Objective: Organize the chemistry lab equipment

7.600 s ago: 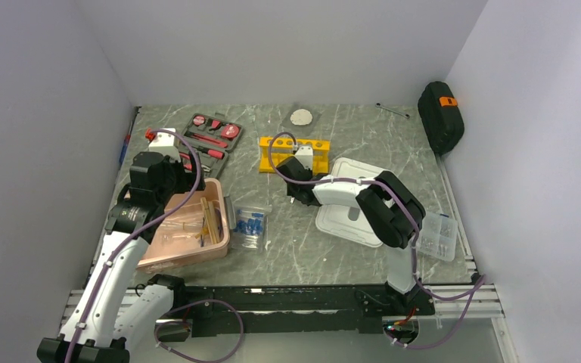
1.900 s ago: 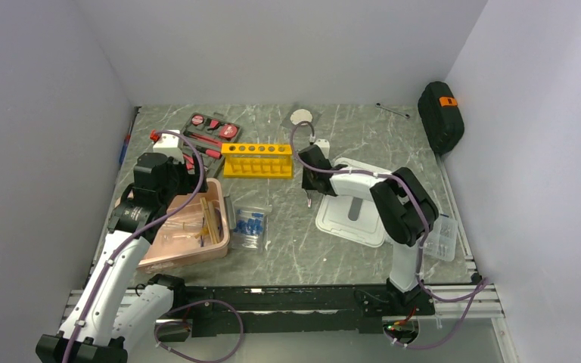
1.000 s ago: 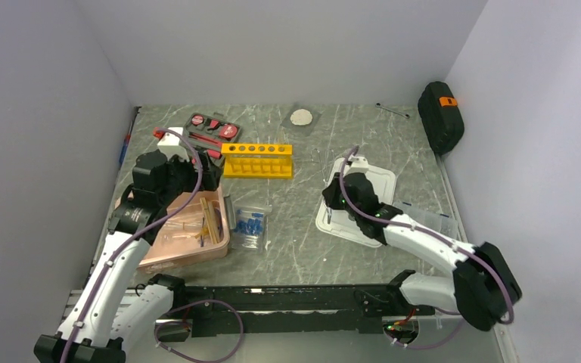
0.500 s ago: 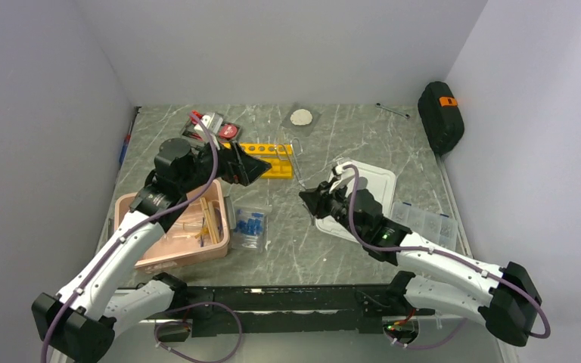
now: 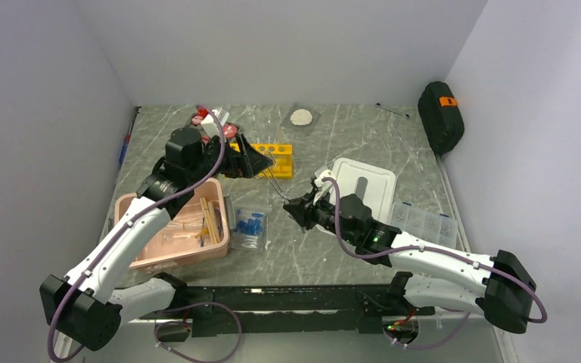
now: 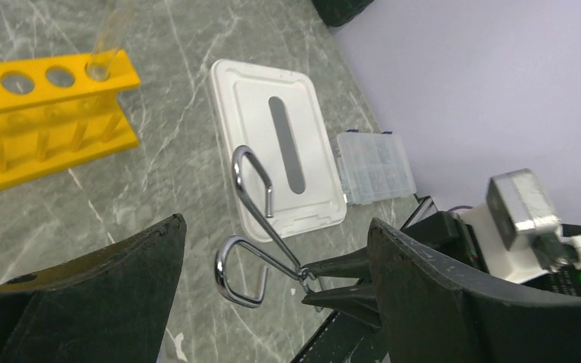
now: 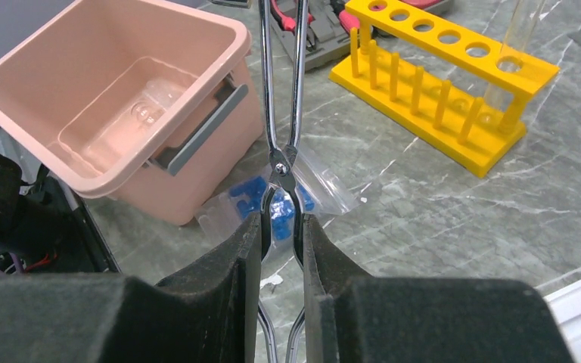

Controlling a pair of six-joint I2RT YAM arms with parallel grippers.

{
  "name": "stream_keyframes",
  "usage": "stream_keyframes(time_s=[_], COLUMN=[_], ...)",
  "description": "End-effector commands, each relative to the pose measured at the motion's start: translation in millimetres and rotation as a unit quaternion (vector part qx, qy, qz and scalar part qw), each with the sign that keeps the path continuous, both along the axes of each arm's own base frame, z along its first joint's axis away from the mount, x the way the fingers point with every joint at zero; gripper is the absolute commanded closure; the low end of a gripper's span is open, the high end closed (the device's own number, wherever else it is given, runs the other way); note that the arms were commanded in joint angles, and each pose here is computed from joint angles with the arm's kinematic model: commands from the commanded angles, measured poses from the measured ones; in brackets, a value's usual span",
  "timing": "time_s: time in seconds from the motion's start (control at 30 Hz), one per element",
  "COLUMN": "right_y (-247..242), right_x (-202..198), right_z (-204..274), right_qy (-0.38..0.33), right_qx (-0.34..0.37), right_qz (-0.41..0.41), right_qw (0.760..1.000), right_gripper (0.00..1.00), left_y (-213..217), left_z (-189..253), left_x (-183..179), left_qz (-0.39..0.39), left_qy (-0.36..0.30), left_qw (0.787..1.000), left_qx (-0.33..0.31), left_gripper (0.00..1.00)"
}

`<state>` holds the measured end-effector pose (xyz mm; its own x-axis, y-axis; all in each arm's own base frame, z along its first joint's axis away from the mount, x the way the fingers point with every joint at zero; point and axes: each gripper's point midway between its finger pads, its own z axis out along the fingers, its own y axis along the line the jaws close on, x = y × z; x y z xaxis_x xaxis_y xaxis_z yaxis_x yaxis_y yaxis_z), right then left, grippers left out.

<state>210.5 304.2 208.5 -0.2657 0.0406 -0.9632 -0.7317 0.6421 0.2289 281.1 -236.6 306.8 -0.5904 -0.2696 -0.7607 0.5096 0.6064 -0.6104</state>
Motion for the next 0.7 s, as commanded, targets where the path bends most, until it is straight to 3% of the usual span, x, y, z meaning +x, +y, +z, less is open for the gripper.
stream_keyframes(time_s=[0.0, 0.07, 0.53, 0.67], right_y=[10, 11, 15, 9], right_x=[0, 0, 7, 13], right_z=[57, 57, 46, 43], right_qy=[-0.063, -0.065, -0.064, -0.058], right_qx=[0.056, 0.054, 0.026, 0.025], right_qz=[0.013, 0.015, 0.0, -0.025], right_qw=[0.996, 0.996, 0.998, 0.998], right_gripper=[1.0, 1.0, 1.0, 0.99], left_y=[1, -3, -3, 3], left_z=[8, 5, -14, -14], left_x=[1, -2, -11, -9], left_qz=[0.011, -0.004, -0.015, 0.004], left_qy=[0.007, 0.016, 0.049, 0.047], left_qw=[1.0, 1.0, 0.999, 0.999], left_qx=[-0.001, -0.005, 0.007, 0.012], left_gripper=[0.1, 0.16, 1.0, 1.0])
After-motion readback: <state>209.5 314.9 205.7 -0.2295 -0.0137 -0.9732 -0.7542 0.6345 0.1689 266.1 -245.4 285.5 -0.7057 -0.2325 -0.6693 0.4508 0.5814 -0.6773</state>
